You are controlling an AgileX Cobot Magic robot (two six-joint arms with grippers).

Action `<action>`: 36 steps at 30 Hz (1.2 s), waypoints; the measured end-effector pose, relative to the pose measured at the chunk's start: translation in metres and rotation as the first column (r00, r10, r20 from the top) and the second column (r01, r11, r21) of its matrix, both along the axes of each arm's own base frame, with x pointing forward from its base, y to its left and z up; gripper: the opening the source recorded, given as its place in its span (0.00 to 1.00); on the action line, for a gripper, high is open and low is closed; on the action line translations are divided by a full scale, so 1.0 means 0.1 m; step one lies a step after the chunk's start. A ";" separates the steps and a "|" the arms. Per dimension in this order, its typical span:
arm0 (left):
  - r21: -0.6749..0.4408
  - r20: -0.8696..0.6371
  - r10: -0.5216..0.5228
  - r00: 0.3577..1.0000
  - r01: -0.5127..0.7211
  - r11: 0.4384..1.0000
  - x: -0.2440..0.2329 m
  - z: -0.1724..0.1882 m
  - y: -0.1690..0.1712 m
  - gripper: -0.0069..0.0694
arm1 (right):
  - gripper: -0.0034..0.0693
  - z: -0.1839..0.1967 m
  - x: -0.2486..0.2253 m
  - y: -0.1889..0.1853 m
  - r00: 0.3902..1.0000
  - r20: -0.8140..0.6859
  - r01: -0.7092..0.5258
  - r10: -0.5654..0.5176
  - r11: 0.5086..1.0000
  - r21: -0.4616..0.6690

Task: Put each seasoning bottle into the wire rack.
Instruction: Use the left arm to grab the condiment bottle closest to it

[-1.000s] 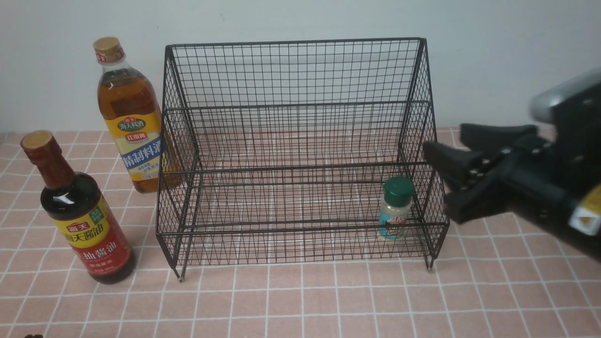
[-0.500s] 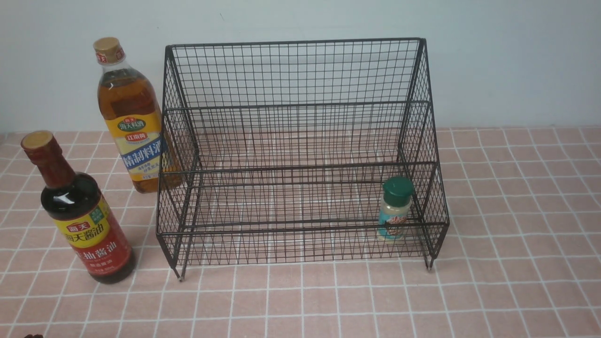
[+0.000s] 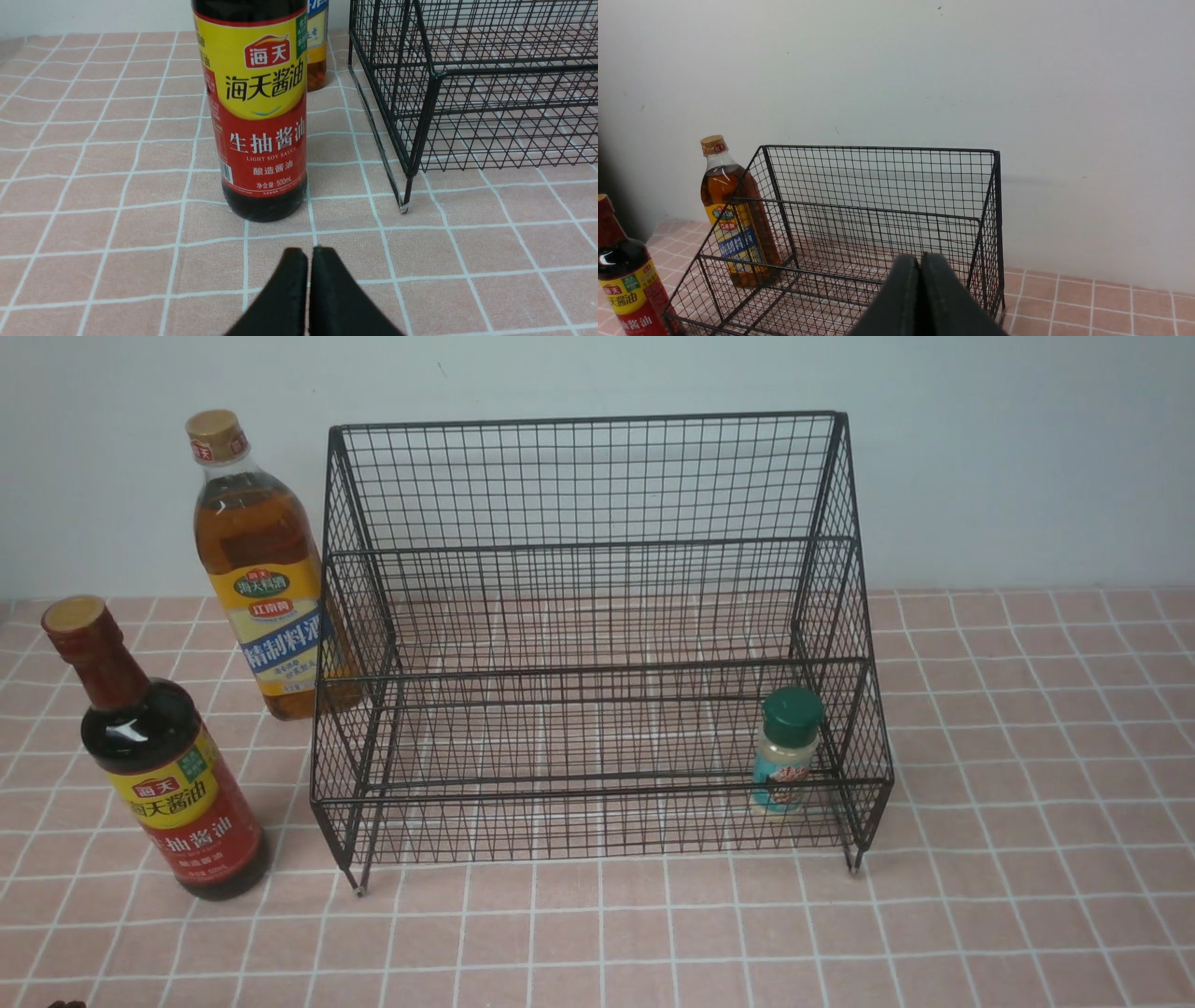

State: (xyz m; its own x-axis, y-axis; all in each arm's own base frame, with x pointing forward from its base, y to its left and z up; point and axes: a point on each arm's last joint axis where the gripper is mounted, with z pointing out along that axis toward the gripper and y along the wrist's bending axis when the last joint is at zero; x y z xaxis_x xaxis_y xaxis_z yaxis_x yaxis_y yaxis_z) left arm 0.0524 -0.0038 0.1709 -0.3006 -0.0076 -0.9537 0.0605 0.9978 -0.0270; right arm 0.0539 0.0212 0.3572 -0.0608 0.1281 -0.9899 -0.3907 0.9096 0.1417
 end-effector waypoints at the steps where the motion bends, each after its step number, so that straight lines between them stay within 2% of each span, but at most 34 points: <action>1: 0.000 0.000 0.000 1.000 0.000 1.000 0.00 0.00 0.00 0.08 | 0.03 0.00 0.00 0.00 1.000 0.002 0.000 0.000 1.000 0.001; 5: 0.000 0.000 0.000 1.000 0.000 1.000 0.00 0.00 0.00 0.08 | 0.03 0.03 0.00 0.00 0.999 0.032 -0.004 0.004 1.000 0.003; 15: 0.000 0.000 0.000 1.000 0.000 1.000 0.00 0.00 0.00 0.08 | 0.03 0.06 -0.02 0.03 0.992 0.119 -0.026 0.039 0.994 -0.107; 19: 0.000 0.000 0.000 1.000 0.000 1.000 0.00 0.00 0.00 0.08 | 0.03 0.06 -0.02 0.03 0.991 0.124 -0.030 0.045 0.992 -0.118; 22: 0.000 0.000 0.000 1.000 0.000 1.000 0.00 0.00 0.00 0.08 | 0.03 0.04 -0.03 0.02 0.991 0.129 -0.015 0.031 0.992 -0.126; 24: 0.000 0.000 0.000 1.000 0.000 1.000 0.00 0.00 0.00 0.08 | 0.03 -0.03 -0.05 -0.03 0.991 0.133 0.048 -0.031 0.991 -0.127; 25: 0.000 0.000 0.000 1.000 0.000 1.000 0.00 0.00 0.00 0.08 | 0.03 -0.08 -0.05 -0.04 0.991 0.134 0.015 0.002 0.992 -0.126; 26: 0.000 0.000 0.000 1.000 0.000 1.000 0.00 0.00 0.00 0.08 | 0.03 -0.14 -0.05 -0.06 0.989 0.126 0.100 -0.083 0.986 -0.135; 30: 0.000 0.000 0.000 1.000 0.000 1.000 0.00 0.00 0.00 0.08 | 0.03 -0.59 -0.01 -0.14 0.968 0.075 0.249 -0.239 0.951 -0.184; 33: 0.000 0.000 0.000 1.000 0.000 1.000 0.00 0.00 0.00 0.08 | 0.03 -1.10 0.00 -0.20 0.941 0.007 0.332 -0.339 0.914 -0.232; 34: 0.000 0.000 0.000 1.000 0.000 1.000 0.00 0.00 0.00 0.08 | 0.03 -1.10 -0.01 -0.20 0.939 0.012 0.337 -0.344 0.913 -0.230; 35: 0.000 0.000 0.000 1.000 0.000 1.000 0.00 0.00 0.00 0.08 | 0.03 -1.36 -0.01 -0.22 0.927 -0.027 0.358 -0.375 0.901 -0.247; 36: 0.000 0.000 0.000 1.000 0.000 1.000 0.00 0.00 0.00 0.08 | 0.03 -1.45 -0.01 -0.22 0.921 -0.036 0.367 -0.387 0.896 -0.249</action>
State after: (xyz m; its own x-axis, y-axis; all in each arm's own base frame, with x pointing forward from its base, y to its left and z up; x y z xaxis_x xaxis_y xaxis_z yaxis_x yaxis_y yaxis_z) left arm 0.0524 -0.0038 0.1709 -0.3006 -0.0076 -0.9537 0.0605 0.9978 -0.0270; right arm 0.0527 -0.0011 0.2126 -0.1361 -0.0758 -0.9878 -0.0082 0.9971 -0.0754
